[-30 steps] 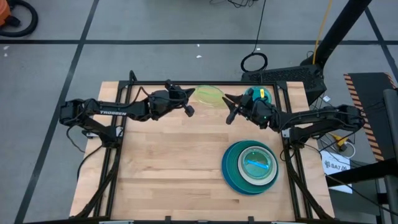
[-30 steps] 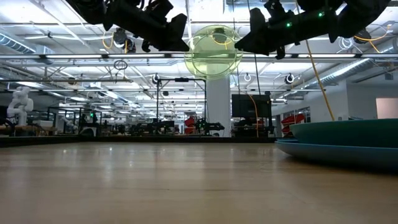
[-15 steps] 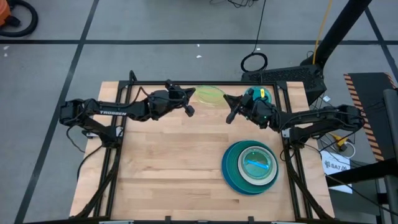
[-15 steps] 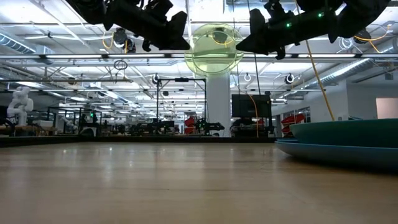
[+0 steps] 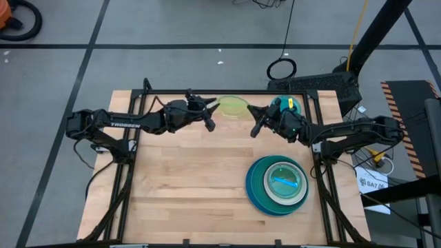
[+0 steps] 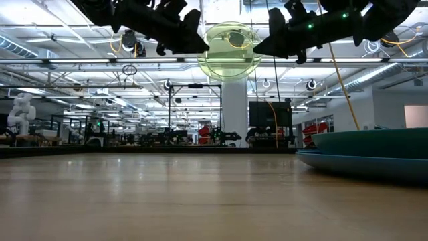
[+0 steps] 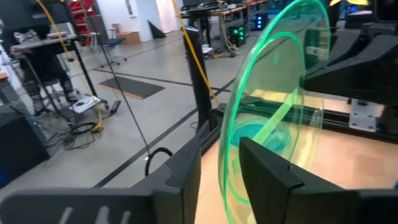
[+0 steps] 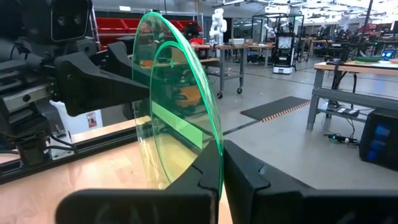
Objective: Stack plastic plates
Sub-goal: Stack the light green plate on top of the light blue plate
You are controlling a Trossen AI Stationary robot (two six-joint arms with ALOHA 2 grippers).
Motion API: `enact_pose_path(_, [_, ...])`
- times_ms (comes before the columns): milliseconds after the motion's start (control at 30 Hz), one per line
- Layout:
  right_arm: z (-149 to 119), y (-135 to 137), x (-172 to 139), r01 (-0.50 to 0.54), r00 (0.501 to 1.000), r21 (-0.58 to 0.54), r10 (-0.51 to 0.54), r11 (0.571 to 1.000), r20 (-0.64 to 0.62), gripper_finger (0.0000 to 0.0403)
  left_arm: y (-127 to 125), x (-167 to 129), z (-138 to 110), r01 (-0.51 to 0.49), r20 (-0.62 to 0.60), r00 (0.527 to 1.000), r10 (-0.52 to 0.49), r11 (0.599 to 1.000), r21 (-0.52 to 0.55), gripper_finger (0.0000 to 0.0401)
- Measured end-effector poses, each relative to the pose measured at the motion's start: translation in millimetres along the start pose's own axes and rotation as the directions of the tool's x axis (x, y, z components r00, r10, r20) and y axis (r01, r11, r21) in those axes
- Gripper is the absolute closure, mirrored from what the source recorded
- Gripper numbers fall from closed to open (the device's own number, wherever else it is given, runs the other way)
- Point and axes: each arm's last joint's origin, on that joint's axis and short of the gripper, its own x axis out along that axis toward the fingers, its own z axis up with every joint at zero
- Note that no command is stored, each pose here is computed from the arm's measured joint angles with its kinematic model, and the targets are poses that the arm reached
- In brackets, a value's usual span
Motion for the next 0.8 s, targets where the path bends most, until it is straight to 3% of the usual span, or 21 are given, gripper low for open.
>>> enact_pose_path(433, [-1,-1,-1,0.003,1.000,0.009,-0.003,1.000,-0.020,0.0397,5,-12,-2,0.022,-0.111,0.994,-0.010,0.994,0.110,0.0180])
enact_pose_path(800, [4,-10,-19,-0.005,0.992,0.093,0.017,0.996,-0.128,0.0397,24,-59,17,0.059,-0.200,0.980,-0.014,0.974,0.221,0.0173])
